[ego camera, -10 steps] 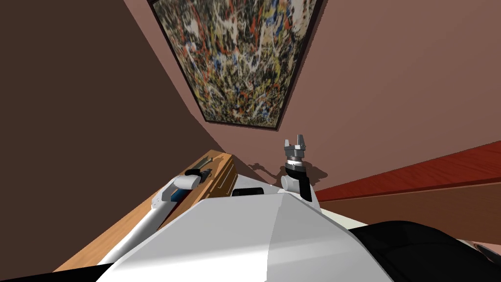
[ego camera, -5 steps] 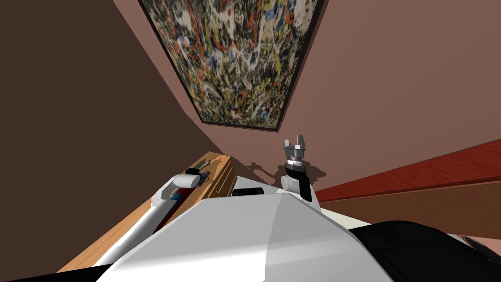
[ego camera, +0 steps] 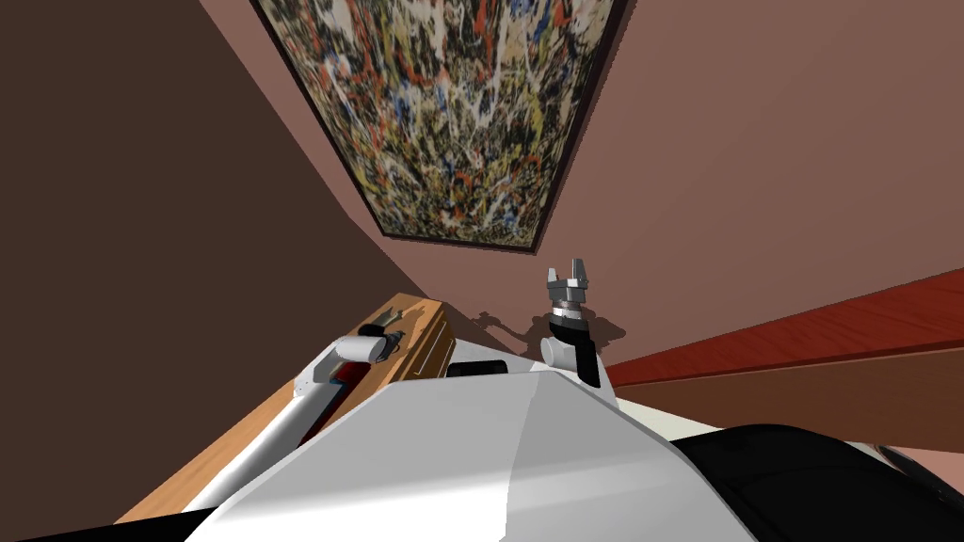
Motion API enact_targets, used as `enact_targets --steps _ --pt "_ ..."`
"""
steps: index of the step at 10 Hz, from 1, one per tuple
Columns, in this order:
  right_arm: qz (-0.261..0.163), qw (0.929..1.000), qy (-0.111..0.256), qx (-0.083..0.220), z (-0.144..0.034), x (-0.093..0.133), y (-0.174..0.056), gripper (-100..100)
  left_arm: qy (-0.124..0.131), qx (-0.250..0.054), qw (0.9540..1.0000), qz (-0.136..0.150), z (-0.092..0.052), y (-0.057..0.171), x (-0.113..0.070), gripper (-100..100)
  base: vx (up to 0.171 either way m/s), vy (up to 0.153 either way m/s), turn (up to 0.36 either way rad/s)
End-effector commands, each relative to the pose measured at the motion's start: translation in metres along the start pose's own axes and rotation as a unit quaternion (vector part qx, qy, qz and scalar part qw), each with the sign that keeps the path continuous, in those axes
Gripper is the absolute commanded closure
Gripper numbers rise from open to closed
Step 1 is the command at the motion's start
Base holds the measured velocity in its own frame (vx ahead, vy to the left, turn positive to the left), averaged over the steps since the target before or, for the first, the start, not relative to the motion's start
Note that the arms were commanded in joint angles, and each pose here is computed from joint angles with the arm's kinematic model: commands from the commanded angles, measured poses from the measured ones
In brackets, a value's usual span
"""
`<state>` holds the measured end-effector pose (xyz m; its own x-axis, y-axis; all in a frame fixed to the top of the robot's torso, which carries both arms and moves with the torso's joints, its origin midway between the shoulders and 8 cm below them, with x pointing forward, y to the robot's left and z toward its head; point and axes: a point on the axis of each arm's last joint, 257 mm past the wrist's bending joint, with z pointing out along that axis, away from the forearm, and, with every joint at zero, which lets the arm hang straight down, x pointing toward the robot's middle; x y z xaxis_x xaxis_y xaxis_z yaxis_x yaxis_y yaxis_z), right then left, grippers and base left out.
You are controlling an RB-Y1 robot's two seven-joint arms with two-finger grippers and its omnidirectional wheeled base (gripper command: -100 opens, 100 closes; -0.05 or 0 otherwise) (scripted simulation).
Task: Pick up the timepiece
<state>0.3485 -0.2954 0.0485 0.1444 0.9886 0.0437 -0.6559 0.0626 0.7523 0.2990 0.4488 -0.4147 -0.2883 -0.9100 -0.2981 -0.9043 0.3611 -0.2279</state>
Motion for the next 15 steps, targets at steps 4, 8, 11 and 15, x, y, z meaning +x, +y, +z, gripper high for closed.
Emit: enact_targets --steps 4,8,11,15 --pt "0.0 1.0 0.0 0.0 0.0 0.0 0.0 0 -0.001 0.0 1.0 -0.003 0.009 0.001 0.002 100 0.0 0.012 -0.016" --pt "0.0 1.0 0.0 0.0 0.0 0.0 0.0 0 -0.001 0.0 1.0 -0.003 0.009 0.002 0.002 100 0.0 0.0 0.0" --pt "0.0 1.0 0.0 0.0 0.0 0.0 0.0 0 -0.026 0.025 0.9993 -0.01 -0.006 -0.022 -0.03 -100 -0.013 -0.034 0.021" --pt "0.0 1.0 0.0 0.0 0.0 0.0 0.0 0 -0.054 0.064 0.9958 -0.038 -0.033 -0.055 -0.081 -100 -0.01 -0.029 0.043"
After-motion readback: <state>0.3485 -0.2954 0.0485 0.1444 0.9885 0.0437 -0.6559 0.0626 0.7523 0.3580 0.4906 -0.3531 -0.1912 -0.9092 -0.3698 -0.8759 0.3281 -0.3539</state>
